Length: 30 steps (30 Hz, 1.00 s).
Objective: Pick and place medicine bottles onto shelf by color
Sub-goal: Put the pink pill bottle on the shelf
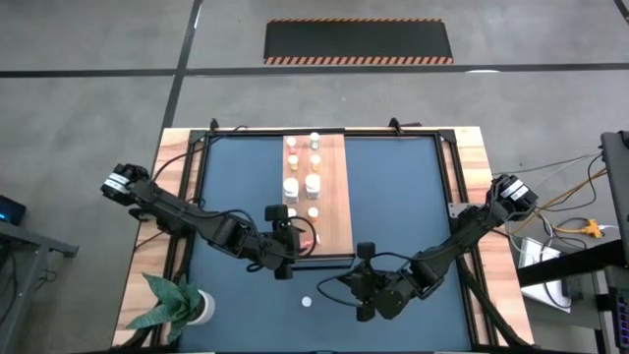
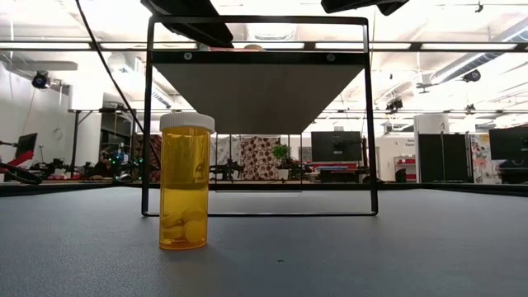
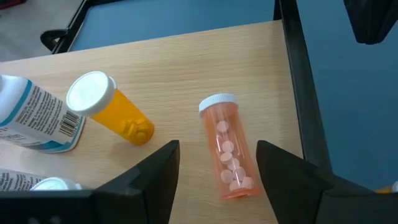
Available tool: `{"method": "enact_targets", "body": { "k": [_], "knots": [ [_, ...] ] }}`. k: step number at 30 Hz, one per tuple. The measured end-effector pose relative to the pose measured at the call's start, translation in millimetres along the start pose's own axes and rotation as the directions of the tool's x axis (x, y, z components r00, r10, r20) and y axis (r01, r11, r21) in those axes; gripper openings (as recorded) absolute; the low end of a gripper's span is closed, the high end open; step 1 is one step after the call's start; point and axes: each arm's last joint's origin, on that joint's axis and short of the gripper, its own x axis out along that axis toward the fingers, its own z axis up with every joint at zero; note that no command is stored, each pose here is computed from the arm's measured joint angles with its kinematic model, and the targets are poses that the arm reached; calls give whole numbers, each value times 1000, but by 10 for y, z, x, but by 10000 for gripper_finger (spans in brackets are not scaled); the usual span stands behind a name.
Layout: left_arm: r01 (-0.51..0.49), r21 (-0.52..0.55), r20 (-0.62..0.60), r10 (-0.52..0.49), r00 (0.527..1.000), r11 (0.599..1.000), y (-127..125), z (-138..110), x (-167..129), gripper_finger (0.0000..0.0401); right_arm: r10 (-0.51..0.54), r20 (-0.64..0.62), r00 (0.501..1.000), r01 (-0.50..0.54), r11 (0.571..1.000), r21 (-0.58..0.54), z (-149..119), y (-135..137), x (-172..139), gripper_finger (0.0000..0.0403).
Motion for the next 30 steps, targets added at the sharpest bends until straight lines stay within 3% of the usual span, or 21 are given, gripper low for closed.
{"method": "enact_targets", "body": {
  "k": [26, 30],
  "knots": [
    [31, 64, 87, -37, 996, 997, 75, 121, -293, 198, -18, 57, 998, 16, 999, 43, 71, -14, -14, 10],
    [38, 86, 90, -45, 995, 996, 49, 117, -311, 198, -29, 81, 996, 23, 998, 66, 124, -64, -54, 31]
  ]
}}
